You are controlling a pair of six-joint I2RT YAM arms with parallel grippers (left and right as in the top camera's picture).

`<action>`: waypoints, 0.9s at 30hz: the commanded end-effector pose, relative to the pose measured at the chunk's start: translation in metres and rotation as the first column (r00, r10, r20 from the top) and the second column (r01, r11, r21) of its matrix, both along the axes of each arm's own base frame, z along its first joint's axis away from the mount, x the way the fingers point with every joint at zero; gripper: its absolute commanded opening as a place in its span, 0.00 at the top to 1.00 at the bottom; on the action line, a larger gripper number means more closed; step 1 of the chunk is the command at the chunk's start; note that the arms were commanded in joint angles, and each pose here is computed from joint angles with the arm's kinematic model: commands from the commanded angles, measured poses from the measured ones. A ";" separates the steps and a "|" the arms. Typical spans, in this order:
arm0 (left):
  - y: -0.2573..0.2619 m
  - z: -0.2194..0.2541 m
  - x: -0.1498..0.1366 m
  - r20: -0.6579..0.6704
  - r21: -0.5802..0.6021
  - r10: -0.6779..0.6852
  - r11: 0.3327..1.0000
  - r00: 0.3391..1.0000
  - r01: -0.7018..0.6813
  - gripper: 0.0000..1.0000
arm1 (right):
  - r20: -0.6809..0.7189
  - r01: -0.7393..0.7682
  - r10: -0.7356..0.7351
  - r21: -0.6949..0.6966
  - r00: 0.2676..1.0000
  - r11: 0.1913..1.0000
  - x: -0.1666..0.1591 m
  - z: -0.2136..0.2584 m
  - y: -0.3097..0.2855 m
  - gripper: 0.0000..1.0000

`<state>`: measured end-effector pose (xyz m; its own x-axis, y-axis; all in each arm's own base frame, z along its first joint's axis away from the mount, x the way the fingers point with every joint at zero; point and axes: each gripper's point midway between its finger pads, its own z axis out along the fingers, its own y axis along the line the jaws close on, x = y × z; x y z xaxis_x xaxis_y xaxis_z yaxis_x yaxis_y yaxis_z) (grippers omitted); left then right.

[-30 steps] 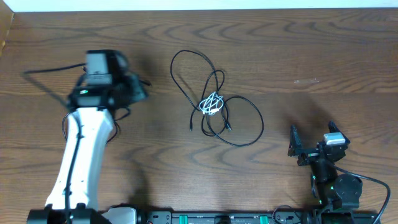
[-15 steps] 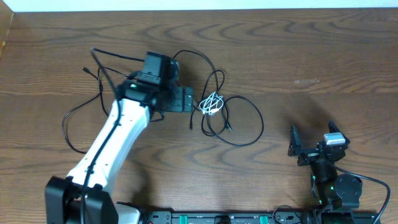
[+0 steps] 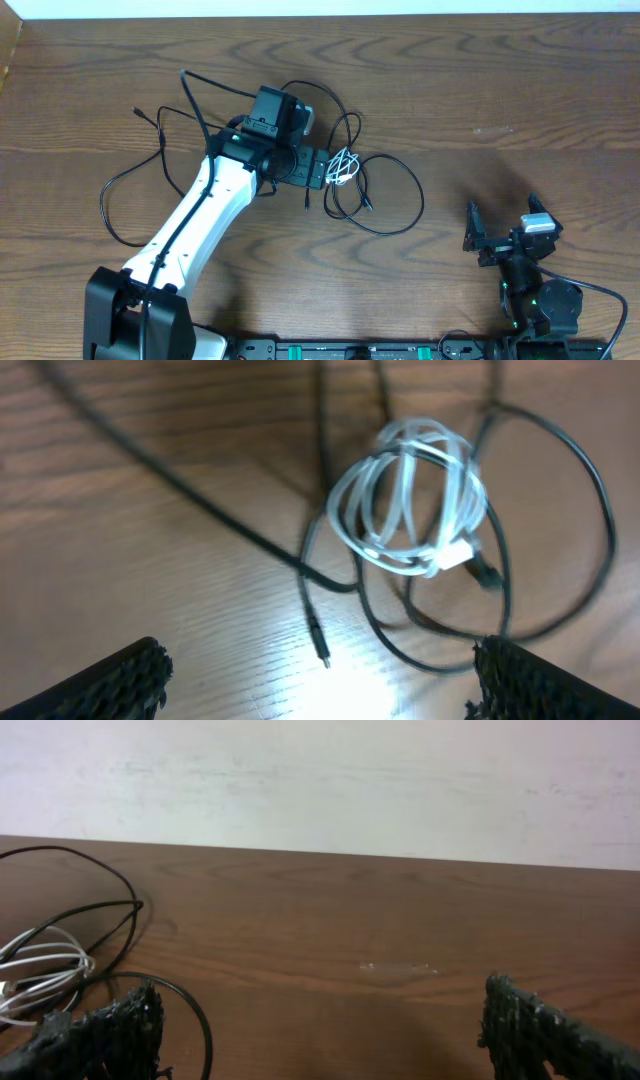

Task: Untangle cables
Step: 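Move the left gripper back to the bundle center and grasp the knot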

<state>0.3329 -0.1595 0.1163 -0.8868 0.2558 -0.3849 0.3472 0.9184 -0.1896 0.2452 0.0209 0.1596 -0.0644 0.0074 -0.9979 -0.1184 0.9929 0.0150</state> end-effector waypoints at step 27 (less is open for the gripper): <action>-0.071 -0.036 -0.003 0.079 0.047 -0.450 0.893 0.889 0.448 0.02 | -0.007 0.002 -0.002 0.010 1.000 1.000 0.000 -0.001 0.000 0.01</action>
